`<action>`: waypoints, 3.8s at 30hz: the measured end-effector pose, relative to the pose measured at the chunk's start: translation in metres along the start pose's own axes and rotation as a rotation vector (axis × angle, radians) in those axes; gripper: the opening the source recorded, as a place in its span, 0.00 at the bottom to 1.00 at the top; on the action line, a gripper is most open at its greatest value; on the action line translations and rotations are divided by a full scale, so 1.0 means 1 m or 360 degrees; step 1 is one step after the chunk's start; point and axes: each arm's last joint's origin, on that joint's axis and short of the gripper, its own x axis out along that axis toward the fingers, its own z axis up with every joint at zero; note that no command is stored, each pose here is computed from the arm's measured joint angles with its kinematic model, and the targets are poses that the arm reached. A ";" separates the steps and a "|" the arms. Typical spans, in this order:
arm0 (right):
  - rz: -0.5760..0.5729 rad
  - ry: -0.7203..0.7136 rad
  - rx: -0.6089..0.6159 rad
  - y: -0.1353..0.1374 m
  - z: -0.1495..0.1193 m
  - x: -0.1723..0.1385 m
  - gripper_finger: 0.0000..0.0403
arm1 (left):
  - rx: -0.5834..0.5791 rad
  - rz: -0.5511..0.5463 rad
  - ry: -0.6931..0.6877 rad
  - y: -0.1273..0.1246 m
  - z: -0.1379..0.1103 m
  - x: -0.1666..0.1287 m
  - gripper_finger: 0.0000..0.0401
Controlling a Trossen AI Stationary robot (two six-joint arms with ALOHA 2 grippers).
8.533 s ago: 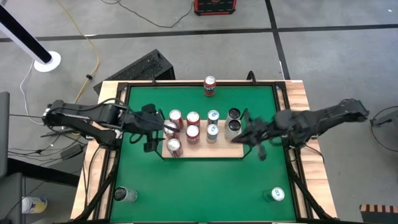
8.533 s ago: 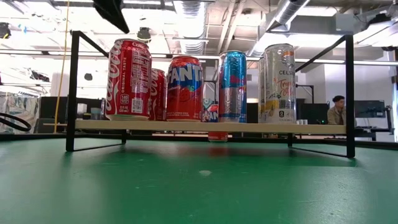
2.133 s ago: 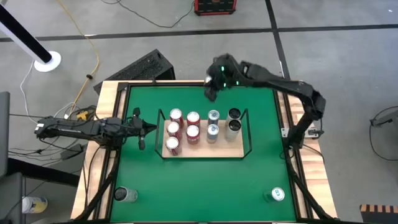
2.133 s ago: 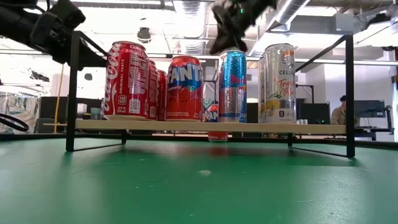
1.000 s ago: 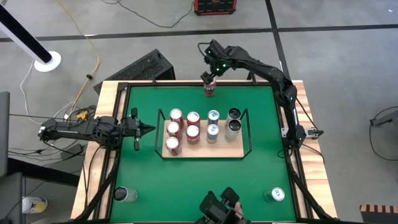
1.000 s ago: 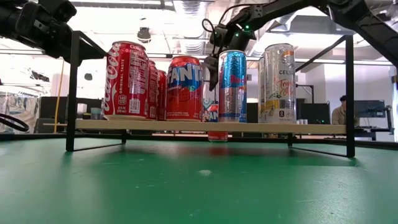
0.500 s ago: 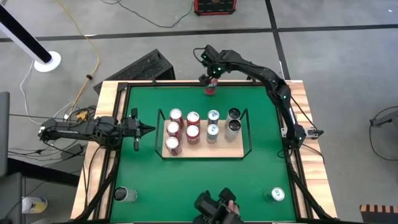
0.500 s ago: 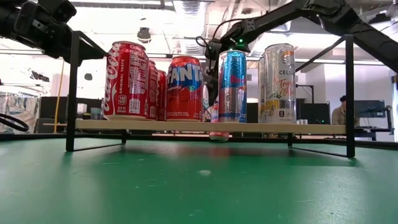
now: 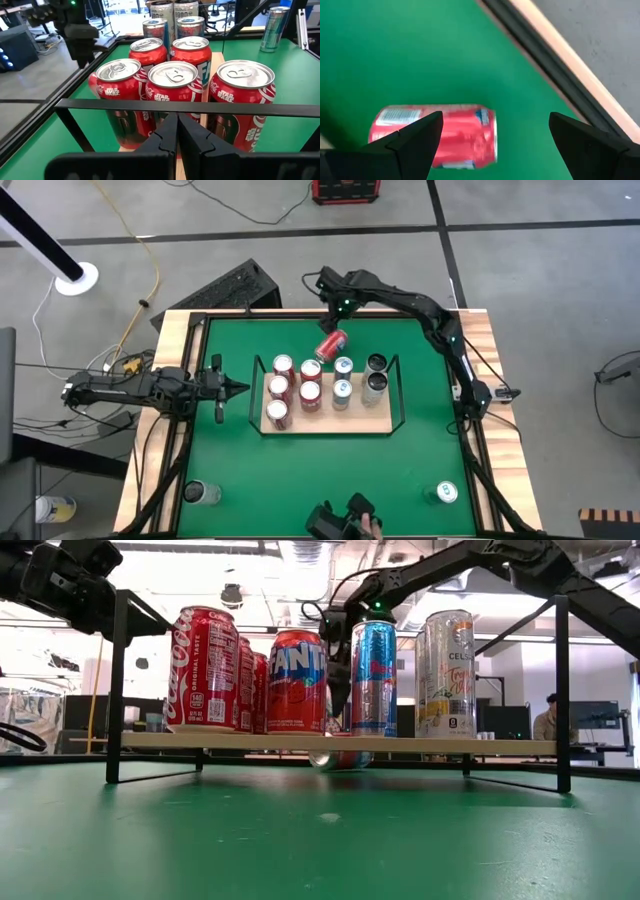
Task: Place canned beverage on shelf
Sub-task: Put the orange soda can on the shelf aligned with the other orange soda cans
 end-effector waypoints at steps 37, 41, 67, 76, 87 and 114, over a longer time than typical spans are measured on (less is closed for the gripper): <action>0.0129 0.0529 -0.0058 0.024 -0.033 -0.046 0.18 | 0.0001 -0.0007 0.0031 0.000 -0.002 0.000 0.00; 0.0282 0.0476 -0.0075 0.026 -0.029 -0.045 0.05 | 0.0002 -0.0007 0.0033 0.000 -0.002 0.000 0.00; 0.0433 0.0402 -0.0007 0.021 -0.032 0.007 0.04 | -0.0008 -0.0004 0.0061 0.000 -0.004 0.000 0.00; 0.0489 0.0463 -0.0026 0.016 -0.037 -0.009 0.04 | -0.0008 -0.0004 0.0065 0.000 -0.004 0.000 0.00; 0.0401 0.0634 -0.0115 0.034 -0.047 0.015 0.05 | -0.0020 -0.0004 0.0066 0.000 -0.004 0.000 0.00; 0.0396 0.0117 -0.0362 0.020 -0.004 -0.029 0.08 | -0.0014 -0.0003 0.0066 0.000 -0.004 0.000 0.00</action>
